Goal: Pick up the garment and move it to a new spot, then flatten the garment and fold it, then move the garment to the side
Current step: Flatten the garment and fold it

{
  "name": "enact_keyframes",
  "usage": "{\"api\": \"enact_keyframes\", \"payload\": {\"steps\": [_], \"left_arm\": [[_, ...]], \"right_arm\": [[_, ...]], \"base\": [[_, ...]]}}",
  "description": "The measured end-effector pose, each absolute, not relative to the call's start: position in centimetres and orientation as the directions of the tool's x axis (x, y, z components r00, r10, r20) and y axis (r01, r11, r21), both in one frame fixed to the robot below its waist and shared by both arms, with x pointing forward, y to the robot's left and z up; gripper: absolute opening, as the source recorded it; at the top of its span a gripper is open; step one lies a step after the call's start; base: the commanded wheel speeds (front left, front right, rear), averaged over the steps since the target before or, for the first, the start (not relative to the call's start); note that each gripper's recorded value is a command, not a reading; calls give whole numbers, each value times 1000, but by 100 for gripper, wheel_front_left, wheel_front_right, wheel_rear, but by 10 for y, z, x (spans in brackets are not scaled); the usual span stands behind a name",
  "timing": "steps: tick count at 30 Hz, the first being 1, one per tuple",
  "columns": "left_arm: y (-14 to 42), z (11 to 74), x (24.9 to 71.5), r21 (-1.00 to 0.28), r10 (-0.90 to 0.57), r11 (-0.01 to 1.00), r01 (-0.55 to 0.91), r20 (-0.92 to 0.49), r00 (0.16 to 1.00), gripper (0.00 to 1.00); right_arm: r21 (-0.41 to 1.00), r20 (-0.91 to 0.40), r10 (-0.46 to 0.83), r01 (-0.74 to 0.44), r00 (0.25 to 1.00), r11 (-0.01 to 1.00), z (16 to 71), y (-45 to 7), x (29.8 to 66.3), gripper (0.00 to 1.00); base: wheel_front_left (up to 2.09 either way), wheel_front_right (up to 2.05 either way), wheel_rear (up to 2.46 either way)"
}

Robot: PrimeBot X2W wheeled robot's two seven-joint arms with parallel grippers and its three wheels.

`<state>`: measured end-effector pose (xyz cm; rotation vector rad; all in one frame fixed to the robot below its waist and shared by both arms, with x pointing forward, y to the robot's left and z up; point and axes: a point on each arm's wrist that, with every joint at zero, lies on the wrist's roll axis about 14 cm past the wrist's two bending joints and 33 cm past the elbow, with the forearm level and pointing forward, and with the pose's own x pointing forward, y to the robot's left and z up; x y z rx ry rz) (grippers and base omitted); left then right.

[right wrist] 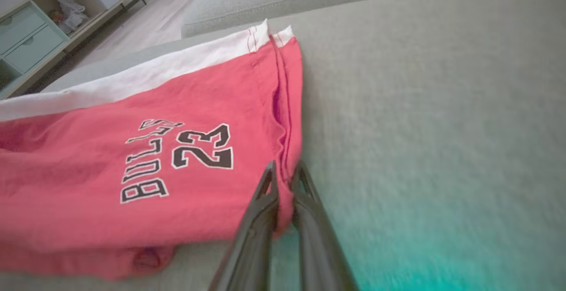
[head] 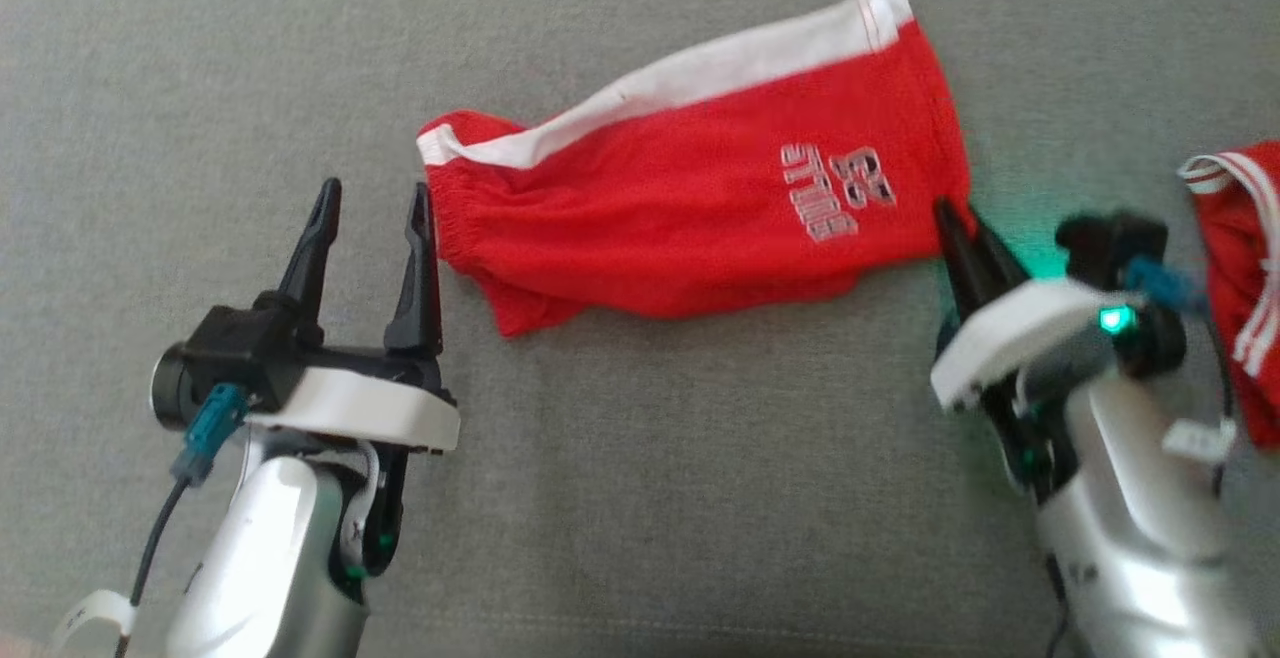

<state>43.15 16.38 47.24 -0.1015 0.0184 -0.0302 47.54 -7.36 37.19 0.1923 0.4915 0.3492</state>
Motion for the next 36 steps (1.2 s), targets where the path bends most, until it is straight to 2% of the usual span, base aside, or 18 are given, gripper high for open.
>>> {"api": "enact_keyframes", "payload": {"steps": [12, 21, 25, 30, 33, 36], "left_arm": [[144, 477, 422, -122, -82, 989, 81, -4, 997, 100], [139, 478, 418, -124, -98, 988, 97, -7, 995, 100], [138, 482, 415, -124, -101, 987, 101, 1, 995, 100], [142, 488, 411, -121, -90, 989, 91, 15, 996, 100], [146, 489, 407, -119, -78, 990, 80, 16, 997, 100], [150, 488, 402, -119, -63, 991, 63, 7, 998, 100]], "right_arm": [[317, -447, 167, -19, 879, 948, 367, -146, 399, 0], [321, -431, 146, 1, 890, 947, 377, -153, 398, 0], [325, -386, 214, -84, 897, 942, 396, -130, 408, 0], [309, -256, 419, -337, 871, 889, 454, -59, 436, 0], [290, -186, 546, -485, 817, 825, 485, -12, 443, 0], [306, -163, 658, -596, 735, 742, 495, 31, 431, 0]], "base": [[0, 0, 0], [0, 0, 0], [0, 0, 0], [0, 0, 0], [0, 0, 0], [0, 0, 0]]}}
